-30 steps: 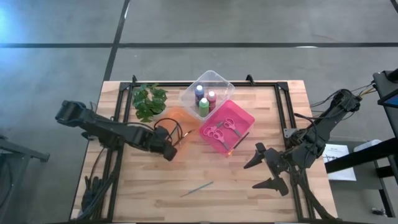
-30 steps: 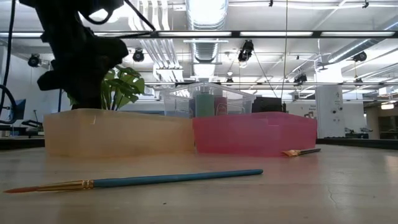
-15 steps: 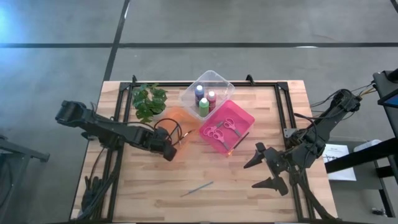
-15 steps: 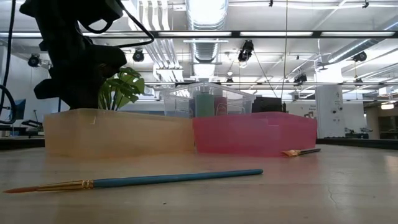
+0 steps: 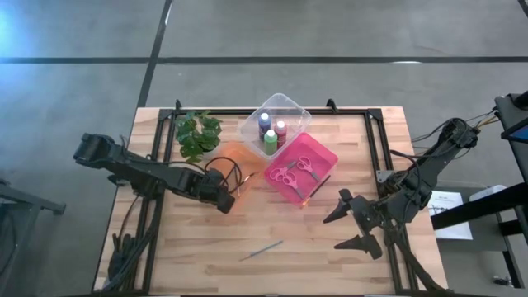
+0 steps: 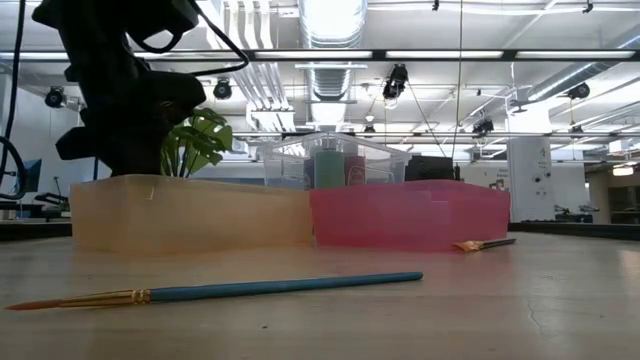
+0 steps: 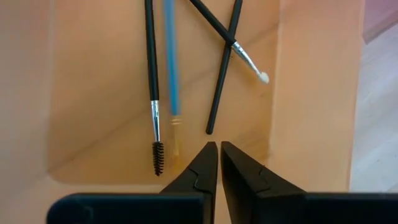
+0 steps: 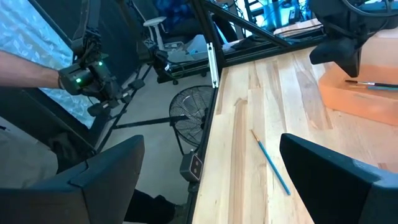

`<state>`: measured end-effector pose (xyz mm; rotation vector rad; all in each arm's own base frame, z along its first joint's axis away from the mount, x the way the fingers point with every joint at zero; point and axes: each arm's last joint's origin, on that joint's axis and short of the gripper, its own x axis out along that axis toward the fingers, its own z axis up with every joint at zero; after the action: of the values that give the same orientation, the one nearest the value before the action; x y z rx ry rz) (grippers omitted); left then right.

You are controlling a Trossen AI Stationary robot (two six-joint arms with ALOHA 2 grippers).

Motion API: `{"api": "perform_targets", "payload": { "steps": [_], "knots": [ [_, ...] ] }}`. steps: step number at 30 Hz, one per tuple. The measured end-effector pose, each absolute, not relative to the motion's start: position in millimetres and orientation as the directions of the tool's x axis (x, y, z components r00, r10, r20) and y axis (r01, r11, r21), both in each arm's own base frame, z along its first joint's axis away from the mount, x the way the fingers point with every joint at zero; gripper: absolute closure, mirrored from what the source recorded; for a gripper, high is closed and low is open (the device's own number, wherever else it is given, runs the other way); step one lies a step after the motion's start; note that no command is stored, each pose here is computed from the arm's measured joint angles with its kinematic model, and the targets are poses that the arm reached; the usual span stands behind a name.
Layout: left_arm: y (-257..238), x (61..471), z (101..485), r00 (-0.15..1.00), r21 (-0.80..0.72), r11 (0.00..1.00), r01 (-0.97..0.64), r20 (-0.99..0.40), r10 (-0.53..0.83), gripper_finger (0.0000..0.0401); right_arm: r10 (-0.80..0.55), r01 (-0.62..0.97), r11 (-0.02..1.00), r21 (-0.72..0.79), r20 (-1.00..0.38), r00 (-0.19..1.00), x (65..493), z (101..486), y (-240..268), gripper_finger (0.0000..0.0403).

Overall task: Pick & Place Paint Supplies
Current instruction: Put the bottom blue paint brush into the yellow bin, then put the blue paint brush into the yellow bin

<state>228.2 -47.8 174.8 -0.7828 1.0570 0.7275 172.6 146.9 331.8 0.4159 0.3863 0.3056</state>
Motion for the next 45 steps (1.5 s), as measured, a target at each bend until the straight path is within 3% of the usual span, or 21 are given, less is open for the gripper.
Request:
{"api": "perform_targets", "payload": {
  "steps": [5,9,13,16,18,24,29,34,45],
  "knots": [
    [-48,231,176,0.347,-0.223,0.539,-0.812,-0.927,0.139,0.037,0.362,-0.208,0.872,0.443,-0.299,0.883,173,332,147,0.0033],
    [-50,239,181,0.415,-0.246,0.637,-0.731,-0.9,0.129,0.037,0.363,-0.209,0.873,0.441,-0.3,0.882,173,332,147,0.0033],
    [-59,257,202,0.565,-0.294,0.794,-0.531,-0.822,0.074,0.037,0.363,-0.209,0.873,0.44,-0.3,0.882,173,331,147,0.0033],
    [-75,272,224,0.687,-0.312,0.902,-0.297,-0.726,-0.025,0.0369,0.363,-0.209,0.873,0.441,-0.301,0.882,173,331,147,0.0033],
    [-90,276,235,0.714,-0.285,0.943,-0.171,-0.695,-0.081,0.0369,0.363,-0.209,0.873,0.441,-0.301,0.882,173,331,147,0.0033],
    [-139,275,239,0.633,-0.26,0.96,-0.105,-0.762,-0.137,0.0369,0.364,-0.21,0.873,0.441,-0.301,0.882,173,331,147,0.0033],
    [-188,280,221,0.563,-0.289,0.951,-0.111,-0.807,-0.179,0.0369,0.364,-0.213,0.875,0.434,-0.301,0.882,172,331,147,0.0033],
    [-222,291,195,0.513,-0.265,0.948,-0.179,-0.847,-0.14,0.0369,0.364,-0.212,0.878,0.43,-0.311,0.878,172,329,147,0.0033],
    [-242,305,151,0.441,-0.221,0.943,-0.251,-0.893,-0.091,0.0369,0.383,-0.207,0.867,0.453,-0.339,0.859,172,319,147,0.0033]
  ]
}}
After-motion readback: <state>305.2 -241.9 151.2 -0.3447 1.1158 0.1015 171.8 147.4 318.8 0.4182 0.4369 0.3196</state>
